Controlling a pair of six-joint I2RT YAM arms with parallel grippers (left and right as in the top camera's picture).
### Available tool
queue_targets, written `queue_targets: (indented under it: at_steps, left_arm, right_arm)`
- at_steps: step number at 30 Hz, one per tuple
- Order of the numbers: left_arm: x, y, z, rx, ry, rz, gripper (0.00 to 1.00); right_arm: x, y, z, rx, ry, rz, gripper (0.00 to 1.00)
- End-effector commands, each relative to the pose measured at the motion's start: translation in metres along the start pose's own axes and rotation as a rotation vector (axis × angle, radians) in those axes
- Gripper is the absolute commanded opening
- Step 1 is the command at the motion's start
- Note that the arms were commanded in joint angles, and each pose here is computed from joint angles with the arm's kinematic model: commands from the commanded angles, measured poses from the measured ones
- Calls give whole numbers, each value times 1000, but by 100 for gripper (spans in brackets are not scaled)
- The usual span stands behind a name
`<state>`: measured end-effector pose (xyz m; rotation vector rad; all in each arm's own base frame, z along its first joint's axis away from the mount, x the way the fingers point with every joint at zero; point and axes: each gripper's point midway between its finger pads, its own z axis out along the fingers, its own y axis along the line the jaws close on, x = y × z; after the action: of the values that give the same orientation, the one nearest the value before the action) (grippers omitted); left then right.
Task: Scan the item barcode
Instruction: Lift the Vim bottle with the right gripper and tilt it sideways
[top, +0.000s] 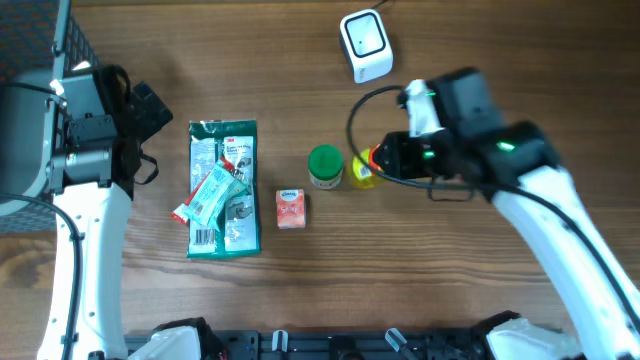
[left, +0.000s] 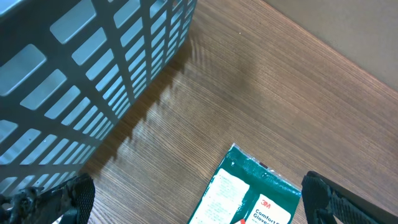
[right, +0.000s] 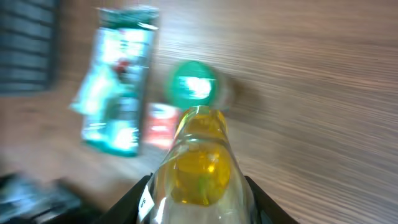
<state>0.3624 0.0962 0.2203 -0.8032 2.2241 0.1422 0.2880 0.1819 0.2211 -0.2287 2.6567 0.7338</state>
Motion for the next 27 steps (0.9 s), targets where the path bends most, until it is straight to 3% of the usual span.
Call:
queue_targets:
  at_steps: [1, 2, 11, 27]
  left_arm:
    - [-3, 1, -1, -5, -9, 4, 100]
    - [-3, 1, -1, -5, -9, 4, 100]
    - [-3, 1, -1, -4, -9, 4, 100]
    - [-3, 1, -1, -5, -9, 4, 100]
  right_arm:
    - [8, 61, -29, -373, 56, -2, 8]
    - [11, 68, -32, -421, 71, -3, 4]
    - [10, 101, -50, -640, 86, -54, 5]
    - [9, 101, -50, -641, 81, -55, 4]
